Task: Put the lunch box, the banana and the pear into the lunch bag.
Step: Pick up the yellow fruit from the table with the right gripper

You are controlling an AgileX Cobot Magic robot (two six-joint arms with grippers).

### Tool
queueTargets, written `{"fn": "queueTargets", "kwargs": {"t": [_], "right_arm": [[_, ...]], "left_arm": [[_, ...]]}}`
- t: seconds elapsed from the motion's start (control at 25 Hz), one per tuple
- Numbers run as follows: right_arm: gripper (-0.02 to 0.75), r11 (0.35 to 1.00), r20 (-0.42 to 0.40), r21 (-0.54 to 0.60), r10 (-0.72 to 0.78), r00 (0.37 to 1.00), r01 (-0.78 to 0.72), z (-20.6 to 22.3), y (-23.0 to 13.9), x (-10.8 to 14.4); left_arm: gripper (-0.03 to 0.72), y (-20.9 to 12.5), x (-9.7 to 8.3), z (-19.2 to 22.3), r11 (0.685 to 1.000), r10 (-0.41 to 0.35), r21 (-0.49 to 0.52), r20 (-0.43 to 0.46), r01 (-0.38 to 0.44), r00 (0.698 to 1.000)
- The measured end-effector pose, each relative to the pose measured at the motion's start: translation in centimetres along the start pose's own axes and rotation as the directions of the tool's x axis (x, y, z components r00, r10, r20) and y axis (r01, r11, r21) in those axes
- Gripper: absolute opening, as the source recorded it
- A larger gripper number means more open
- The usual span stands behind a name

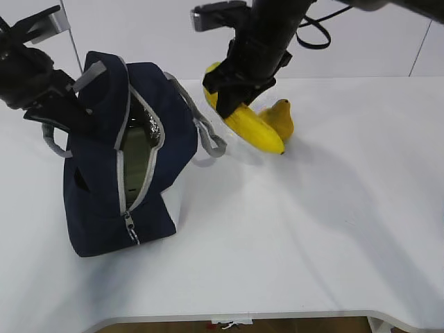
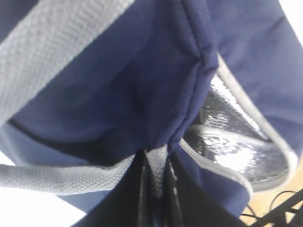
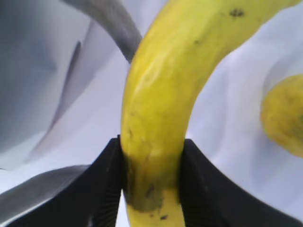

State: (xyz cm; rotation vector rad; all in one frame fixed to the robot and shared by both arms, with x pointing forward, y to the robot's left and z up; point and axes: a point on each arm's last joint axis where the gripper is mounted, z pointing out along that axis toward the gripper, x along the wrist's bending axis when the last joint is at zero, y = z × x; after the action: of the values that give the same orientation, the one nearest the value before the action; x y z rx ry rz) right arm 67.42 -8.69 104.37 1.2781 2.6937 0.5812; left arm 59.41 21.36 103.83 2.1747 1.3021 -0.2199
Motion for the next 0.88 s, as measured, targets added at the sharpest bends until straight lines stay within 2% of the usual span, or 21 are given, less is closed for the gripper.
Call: {"fn": "queueTargets", "kwargs": {"t": [0.2, 0.4, 0.6, 0.68, 0.88], "right_arm": [[0.286, 0.994, -0.064, -0.106, 0.023, 0.998, -0.030, -4.6, 0.5, 1.4], [0.286, 0.978, -0.197, -0.195, 0.031, 0.980, -0.070, -7.9, 0.8, 3.2], [0.286, 0.962, -0.413, -0.224, 0.055, 0.909, -0.160, -8.5, 1.5, 4.9], [0.286, 0.958, -0.471, -0.217, 0.064, 0.880, -0.186, -8.1, 1.7, 5.3], [0.286, 0.952, -0.529, -0.193, 0.102, 0.842, -0.237, -5.8, 2.2, 5.1]], "left_arm": [[0.017, -0.1, 0.0, 0.0, 0.995, -0.098, 0.007, 0.004, 0.098, 0.995], [0.017, -0.1, -0.5, -0.6, 0.990, -0.144, 0.005, 0.006, 0.144, 0.990], [0.017, -0.2, -1.3, -1.6, 0.988, -0.157, -0.011, 0.010, 0.157, 0.988], [0.017, -0.2, -1.7, -2.1, 0.987, -0.160, -0.022, 0.027, 0.161, 0.987], [0.017, 0.0, -2.9, -3.3, 0.984, -0.159, -0.073, 0.069, 0.163, 0.985]]}}
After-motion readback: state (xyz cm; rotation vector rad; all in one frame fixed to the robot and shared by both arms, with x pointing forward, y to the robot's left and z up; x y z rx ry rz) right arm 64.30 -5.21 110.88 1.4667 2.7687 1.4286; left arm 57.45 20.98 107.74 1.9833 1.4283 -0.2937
